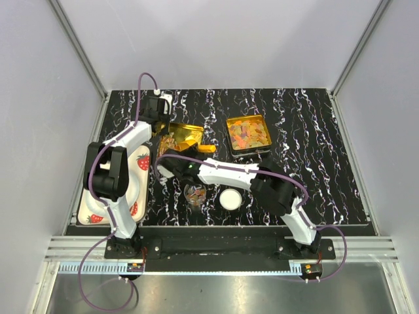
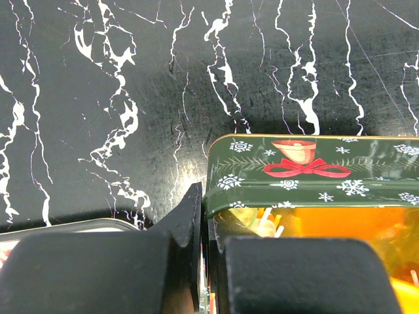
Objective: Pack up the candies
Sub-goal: Scoop the fake candies from the storage box, then place the fake candies in the packing bottle.
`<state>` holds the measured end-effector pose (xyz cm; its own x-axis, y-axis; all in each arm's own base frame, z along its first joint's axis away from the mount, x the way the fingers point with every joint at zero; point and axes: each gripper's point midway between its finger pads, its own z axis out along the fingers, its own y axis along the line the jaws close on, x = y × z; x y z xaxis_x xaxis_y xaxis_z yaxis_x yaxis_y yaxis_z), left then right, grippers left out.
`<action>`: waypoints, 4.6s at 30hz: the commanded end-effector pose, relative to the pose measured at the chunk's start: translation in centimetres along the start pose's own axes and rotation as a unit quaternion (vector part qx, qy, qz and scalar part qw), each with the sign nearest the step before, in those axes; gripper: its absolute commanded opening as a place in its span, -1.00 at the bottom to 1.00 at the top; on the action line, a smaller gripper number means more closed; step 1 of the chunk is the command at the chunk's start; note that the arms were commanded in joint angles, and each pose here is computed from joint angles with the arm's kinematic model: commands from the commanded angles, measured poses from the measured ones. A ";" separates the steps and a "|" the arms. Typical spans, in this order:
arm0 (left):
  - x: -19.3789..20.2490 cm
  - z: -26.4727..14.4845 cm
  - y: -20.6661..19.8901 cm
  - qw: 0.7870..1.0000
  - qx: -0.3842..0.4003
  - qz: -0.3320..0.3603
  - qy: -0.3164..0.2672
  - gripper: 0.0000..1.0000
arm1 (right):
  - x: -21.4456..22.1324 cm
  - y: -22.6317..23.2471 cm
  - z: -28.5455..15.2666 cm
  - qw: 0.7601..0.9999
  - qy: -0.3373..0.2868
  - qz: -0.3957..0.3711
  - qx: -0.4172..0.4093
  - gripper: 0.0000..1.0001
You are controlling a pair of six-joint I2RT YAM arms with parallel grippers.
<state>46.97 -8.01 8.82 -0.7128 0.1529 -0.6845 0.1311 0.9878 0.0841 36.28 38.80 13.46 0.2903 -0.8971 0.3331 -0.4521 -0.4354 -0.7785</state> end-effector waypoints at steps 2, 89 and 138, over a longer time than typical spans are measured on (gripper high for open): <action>-2.9 -0.3 0.5 0.999 -0.017 0.007 -0.038 -1.00 | -0.6 2.3 -1.2 0.993 -0.024 -0.068 -0.092 -1.00; -2.6 -0.1 0.3 0.999 -0.010 0.008 -0.034 -1.00 | 4.0 1.4 -4.4 0.812 -0.289 0.457 -0.219 -1.00; -1.5 1.1 0.1 1.000 -0.008 0.016 -0.010 -1.00 | 6.5 8.8 -12.6 0.965 -0.131 0.121 -0.190 -1.00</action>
<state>47.46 -8.38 7.98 -0.7257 0.1589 -0.6694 0.1373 0.9868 0.0855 23.01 27.83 14.52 0.2920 -0.9519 -0.0924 -0.8447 -0.2114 -0.4918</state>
